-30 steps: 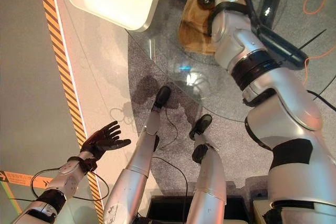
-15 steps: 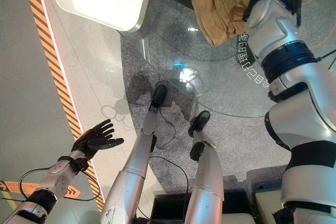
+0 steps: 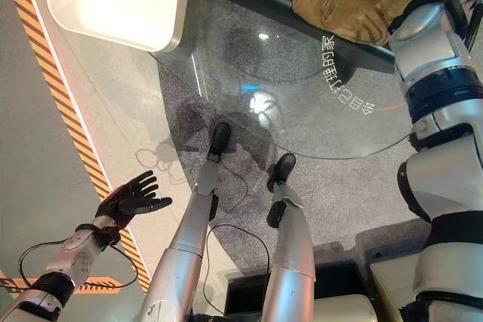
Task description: Wipe the table with a cloth and put it in the basket.
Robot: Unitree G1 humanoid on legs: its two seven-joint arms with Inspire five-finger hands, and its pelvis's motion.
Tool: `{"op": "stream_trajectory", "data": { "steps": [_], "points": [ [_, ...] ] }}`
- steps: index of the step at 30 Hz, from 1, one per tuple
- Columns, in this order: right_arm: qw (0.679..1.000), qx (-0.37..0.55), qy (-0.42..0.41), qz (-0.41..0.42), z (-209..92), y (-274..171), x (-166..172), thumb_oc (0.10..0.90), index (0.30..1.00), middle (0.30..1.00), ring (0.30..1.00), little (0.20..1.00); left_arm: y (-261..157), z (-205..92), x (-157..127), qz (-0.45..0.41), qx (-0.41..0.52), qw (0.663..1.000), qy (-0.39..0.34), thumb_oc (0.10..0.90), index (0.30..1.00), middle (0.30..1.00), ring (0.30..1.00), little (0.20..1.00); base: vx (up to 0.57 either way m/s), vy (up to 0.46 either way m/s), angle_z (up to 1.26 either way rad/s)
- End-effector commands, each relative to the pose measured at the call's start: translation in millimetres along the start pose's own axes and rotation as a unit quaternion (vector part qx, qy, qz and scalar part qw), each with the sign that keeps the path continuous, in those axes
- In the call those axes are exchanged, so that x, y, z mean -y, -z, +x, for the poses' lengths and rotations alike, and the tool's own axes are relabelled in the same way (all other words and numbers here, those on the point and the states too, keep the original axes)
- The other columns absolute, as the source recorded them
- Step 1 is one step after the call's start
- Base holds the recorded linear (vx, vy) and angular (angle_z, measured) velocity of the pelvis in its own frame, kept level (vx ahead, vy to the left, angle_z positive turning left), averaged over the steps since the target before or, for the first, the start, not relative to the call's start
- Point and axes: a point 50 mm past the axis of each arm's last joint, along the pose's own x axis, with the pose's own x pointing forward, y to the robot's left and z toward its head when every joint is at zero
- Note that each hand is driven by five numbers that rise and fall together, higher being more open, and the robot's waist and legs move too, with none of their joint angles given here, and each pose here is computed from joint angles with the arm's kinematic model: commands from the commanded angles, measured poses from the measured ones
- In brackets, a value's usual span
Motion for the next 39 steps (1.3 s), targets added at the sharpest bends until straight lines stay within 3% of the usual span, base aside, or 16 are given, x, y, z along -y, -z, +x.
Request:
{"op": "stream_trajectory", "data": {
  "steps": [1,9,18,28,39],
  "points": [
    [0.982,-0.04,0.179,-0.038,30,39,84,0.1,0.3,0.3,0.3,0.2,24,-18,-20,-0.015,-0.031,0.999,-0.038,0.8,0.9,0.9,0.9,0.9,-0.01,-0.002,-0.09],
    [0.986,0.002,0.169,0.006,28,26,80,0.1,0.3,0.3,0.3,0.2,22,-14,-16,-0.019,-0.032,0.999,-0.035,0.8,0.9,0.9,0.9,0.9,-0.01,-0.003,-0.08],
    [0.984,0.152,0.096,0.003,9,-41,49,0.1,0.3,0.3,0.3,0.2,24,-9,-6,-0.016,-0.033,0.999,-0.025,0.8,0.9,0.9,0.9,0.9,0.0,0.0,0.0],
    [0.947,0.318,-0.028,-0.028,-38,-107,6,0.1,0.3,0.3,0.3,0.2,30,-6,6,-0.012,-0.033,0.999,-0.009,0.8,0.9,0.9,0.9,0.9,0.0,0.0,0.0],
    [0.889,0.423,-0.17,-0.046,-107,-136,-38,0.1,0.3,0.3,0.3,0.2,30,-2,14,-0.013,-0.026,1.0,-0.005,0.8,0.9,0.9,0.9,0.9,0.0,0.0,0.0]
  ]
}}
